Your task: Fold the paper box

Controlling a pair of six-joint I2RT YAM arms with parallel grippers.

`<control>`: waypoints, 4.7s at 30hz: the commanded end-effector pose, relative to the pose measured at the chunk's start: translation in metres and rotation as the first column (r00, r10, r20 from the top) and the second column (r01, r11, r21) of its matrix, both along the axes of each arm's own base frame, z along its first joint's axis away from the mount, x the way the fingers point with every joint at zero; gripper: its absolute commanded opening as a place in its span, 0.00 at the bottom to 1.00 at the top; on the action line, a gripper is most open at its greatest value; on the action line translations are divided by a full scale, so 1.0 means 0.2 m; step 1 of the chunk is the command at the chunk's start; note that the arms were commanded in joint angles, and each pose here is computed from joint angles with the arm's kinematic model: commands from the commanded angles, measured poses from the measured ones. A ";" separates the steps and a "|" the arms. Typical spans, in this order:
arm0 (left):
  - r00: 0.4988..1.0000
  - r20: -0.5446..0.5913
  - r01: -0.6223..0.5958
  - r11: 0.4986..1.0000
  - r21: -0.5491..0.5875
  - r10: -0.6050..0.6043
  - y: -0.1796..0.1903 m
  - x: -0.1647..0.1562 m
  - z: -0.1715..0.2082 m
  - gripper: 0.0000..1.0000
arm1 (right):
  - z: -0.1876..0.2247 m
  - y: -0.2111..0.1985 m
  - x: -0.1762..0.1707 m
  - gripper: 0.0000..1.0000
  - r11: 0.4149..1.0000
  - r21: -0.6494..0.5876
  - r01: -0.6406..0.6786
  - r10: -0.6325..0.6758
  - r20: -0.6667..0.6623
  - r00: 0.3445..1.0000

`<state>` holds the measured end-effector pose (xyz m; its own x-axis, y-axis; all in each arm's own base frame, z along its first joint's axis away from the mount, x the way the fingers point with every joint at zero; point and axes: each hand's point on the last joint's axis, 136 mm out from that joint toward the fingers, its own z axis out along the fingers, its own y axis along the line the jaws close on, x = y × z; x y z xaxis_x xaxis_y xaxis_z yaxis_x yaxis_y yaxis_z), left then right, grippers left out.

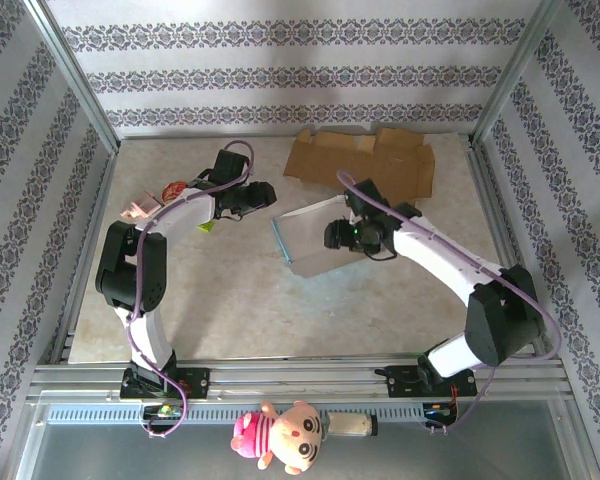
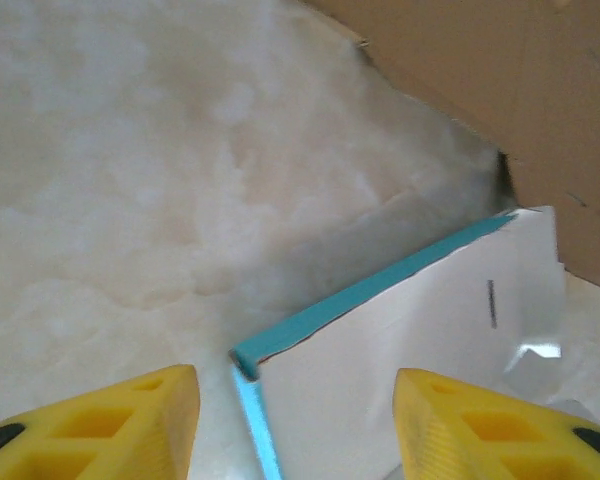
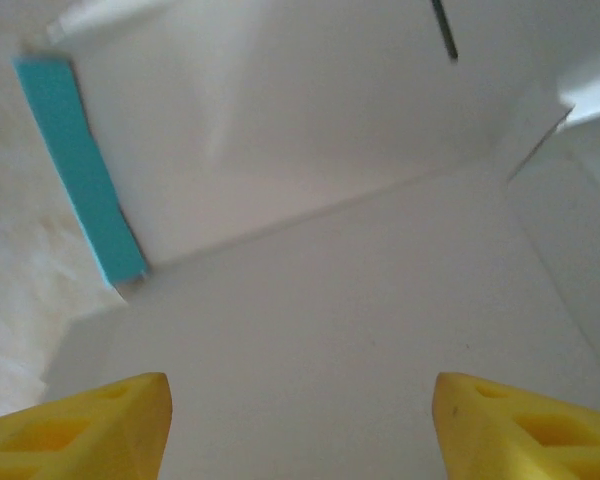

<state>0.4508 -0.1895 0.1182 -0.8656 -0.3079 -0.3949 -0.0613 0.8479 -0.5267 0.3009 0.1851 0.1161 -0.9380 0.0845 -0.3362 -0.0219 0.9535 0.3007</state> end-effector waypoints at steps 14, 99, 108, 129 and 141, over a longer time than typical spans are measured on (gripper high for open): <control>0.986 0.103 0.156 0.936 -0.315 -0.129 -0.24 -0.12 0.22 0.78 | -0.43 -0.10 -0.15 0.67 0.990 -0.136 0.030 -0.029 0.006 1.000; 0.990 0.085 -0.093 0.979 -0.183 0.110 -0.14 -0.17 0.04 0.39 | 0.19 0.32 0.01 0.84 0.956 0.196 -0.216 0.099 0.480 0.872; 0.990 0.087 -0.093 0.980 -0.177 0.110 -0.14 -0.16 0.05 0.39 | 0.33 -0.11 0.27 0.87 0.944 0.324 -0.061 -0.022 0.246 0.969; 0.991 0.085 -0.089 0.981 -0.170 0.104 -0.15 -0.14 0.05 0.39 | 0.24 -0.01 0.50 0.74 0.954 0.274 -0.118 0.089 0.115 0.989; 0.991 0.082 -0.088 0.981 -0.172 0.103 -0.16 -0.13 0.04 0.39 | 0.28 -0.05 0.53 0.72 0.976 0.190 -0.104 0.073 0.165 0.984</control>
